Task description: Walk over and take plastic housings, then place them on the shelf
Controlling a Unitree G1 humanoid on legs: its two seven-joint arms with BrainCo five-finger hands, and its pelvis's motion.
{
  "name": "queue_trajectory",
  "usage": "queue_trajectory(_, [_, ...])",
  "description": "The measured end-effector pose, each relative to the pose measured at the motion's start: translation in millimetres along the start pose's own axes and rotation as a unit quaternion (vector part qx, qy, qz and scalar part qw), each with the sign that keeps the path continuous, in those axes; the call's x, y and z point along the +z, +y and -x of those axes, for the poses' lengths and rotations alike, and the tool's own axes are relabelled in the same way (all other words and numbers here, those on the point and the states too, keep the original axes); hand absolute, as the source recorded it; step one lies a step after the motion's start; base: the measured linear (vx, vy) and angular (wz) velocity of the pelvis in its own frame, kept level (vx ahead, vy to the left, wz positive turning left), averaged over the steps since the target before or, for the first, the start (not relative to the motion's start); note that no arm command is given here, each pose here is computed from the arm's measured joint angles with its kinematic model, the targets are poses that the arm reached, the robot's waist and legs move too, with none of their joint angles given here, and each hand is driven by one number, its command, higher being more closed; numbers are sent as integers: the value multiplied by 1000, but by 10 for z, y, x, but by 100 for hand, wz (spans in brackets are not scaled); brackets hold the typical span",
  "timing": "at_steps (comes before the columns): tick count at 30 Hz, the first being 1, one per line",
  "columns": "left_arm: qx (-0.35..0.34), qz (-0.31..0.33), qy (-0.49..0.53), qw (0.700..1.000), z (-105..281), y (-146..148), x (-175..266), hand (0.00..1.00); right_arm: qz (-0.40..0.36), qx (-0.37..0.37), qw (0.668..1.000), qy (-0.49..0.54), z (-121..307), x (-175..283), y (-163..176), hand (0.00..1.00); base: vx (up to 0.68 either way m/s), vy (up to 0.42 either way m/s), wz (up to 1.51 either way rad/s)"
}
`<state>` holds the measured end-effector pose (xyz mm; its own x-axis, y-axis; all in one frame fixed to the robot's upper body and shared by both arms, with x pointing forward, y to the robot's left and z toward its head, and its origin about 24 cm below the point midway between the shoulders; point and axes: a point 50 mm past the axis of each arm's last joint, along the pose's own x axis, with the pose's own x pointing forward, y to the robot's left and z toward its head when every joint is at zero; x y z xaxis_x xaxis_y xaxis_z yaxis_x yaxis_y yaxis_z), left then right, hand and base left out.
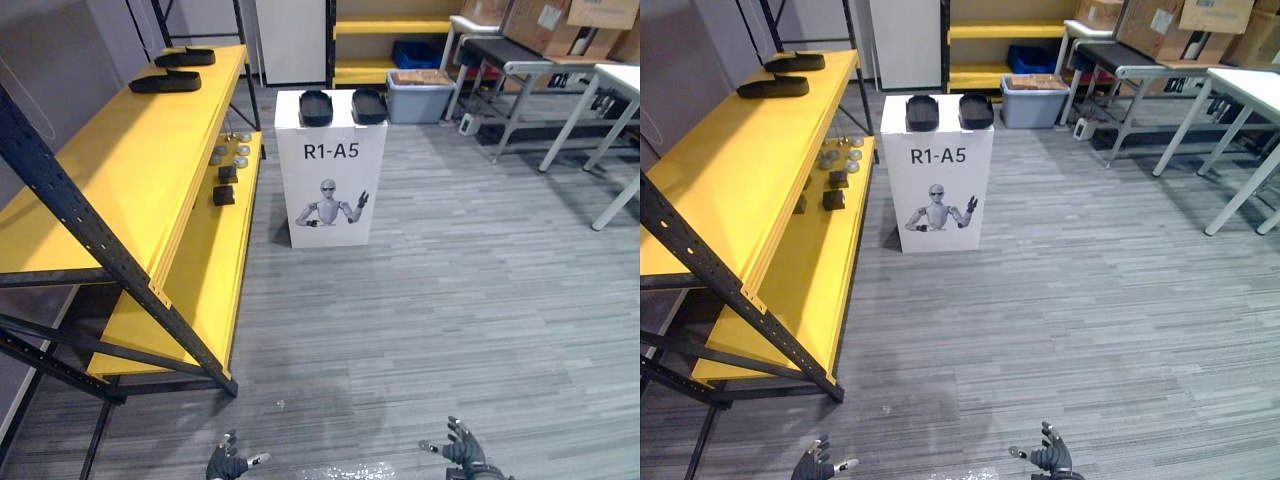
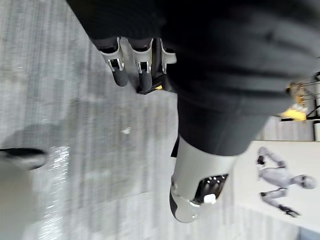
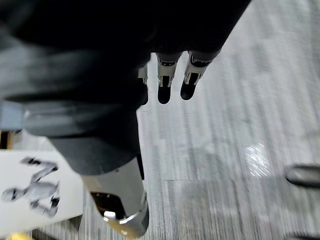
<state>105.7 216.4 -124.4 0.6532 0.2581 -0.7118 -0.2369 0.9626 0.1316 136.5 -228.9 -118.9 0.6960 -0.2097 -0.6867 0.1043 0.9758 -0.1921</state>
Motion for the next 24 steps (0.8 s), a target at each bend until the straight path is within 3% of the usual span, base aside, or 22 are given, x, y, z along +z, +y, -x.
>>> queue_trajectory(13, [-13, 20, -48, 999, 35, -111, 183, 0, 15, -2, 1000, -18, -12, 76, -46, 0, 2, -17, 3])
queue_trajectory(24, [-13, 35, -56, 998, 62, -139, 206, 0, -23, -14, 999, -26, -10, 108, 16, 0, -21, -14, -6])
